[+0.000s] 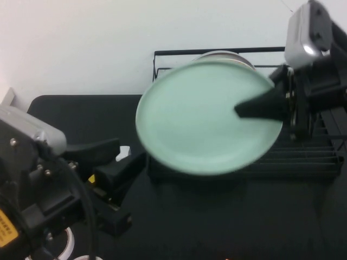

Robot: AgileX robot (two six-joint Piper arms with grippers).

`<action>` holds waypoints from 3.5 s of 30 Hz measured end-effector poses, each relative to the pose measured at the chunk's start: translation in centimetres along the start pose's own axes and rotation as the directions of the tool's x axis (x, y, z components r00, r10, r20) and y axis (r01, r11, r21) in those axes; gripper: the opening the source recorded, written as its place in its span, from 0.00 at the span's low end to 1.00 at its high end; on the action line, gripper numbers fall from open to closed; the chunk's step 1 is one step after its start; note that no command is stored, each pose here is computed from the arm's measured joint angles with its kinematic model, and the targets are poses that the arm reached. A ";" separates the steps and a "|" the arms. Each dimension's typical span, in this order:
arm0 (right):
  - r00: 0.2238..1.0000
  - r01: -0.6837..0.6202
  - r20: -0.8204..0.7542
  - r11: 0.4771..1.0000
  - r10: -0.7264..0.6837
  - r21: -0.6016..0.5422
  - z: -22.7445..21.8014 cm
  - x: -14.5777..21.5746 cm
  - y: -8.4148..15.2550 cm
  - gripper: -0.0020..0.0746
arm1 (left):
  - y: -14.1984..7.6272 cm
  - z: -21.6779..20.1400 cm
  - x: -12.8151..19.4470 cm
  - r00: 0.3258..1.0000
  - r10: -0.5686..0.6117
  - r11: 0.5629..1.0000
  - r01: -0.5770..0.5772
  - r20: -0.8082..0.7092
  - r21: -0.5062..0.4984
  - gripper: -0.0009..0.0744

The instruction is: Place plate on rack

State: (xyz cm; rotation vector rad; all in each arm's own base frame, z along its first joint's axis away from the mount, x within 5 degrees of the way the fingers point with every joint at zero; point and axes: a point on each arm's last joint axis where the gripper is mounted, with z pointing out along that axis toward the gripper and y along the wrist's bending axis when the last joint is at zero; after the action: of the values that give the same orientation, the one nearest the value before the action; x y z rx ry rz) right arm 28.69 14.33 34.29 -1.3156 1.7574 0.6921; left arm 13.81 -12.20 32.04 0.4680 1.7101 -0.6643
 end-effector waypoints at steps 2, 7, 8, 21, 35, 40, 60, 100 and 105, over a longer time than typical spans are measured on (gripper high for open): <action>0.999 0.045 0.001 0.997 -0.045 0.068 -0.4 -0.7 -0.7 0.20 | 0.3 -0.5 -0.1 1.000 -0.003 1.000 0.003 -0.011 -0.017 0.47; 0.982 0.188 -0.037 0.957 -0.185 0.220 -1.8 -2.8 -2.2 0.20 | 1.6 -1.5 0.6 0.993 -0.027 0.995 0.016 -0.113 -0.097 0.37; 0.975 0.224 -0.051 0.944 -0.218 0.242 -2.1 -3.1 -2.5 0.20 | 1.9 -1.7 1.0 0.986 -0.038 0.993 0.019 -0.164 -0.117 0.31; 0.945 0.309 -0.168 0.936 -0.281 0.167 2.3 -2.5 -8.3 0.20 | 2.9 -2.5 3.3 0.905 -0.116 0.980 0.037 -0.410 -0.197 0.01; 0.936 0.265 -0.259 0.961 -0.237 0.080 7.4 1.8 -11.8 0.20 | 2.9 -2.8 3.7 0.882 -0.116 0.979 0.025 -0.456 -0.200 0.01; 0.928 0.268 -0.291 0.960 -0.234 0.081 7.4 2.1 -11.8 0.20 | 2.9 -2.7 3.6 0.884 -0.115 0.979 0.026 -0.452 -0.200 0.01; 0.943 0.150 -0.314 0.983 -0.111 0.104 8.4 3.4 -12.4 0.38 | 2.9 -2.6 3.4 0.898 -0.100 0.981 0.017 -0.429 -0.194 0.01; 0.954 0.135 0.218 0.945 -0.205 0.299 -10.2 -7.6 5.7 0.03 | 2.0 -9.2 6.2 0.955 -0.172 0.977 0.133 -0.243 -0.168 0.01; 0.921 0.139 0.287 0.909 -0.265 0.393 -11.6 -5.3 9.1 0.03 | 2.2 -11.2 6.5 0.983 -0.121 0.976 0.093 -0.136 -0.196 0.01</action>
State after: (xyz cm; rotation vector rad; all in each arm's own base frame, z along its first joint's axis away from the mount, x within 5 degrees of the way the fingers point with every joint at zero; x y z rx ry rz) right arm 17.44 10.37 44.39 -1.0354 1.3661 0.4123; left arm 5.33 -3.43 27.04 0.2986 1.9288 -0.5478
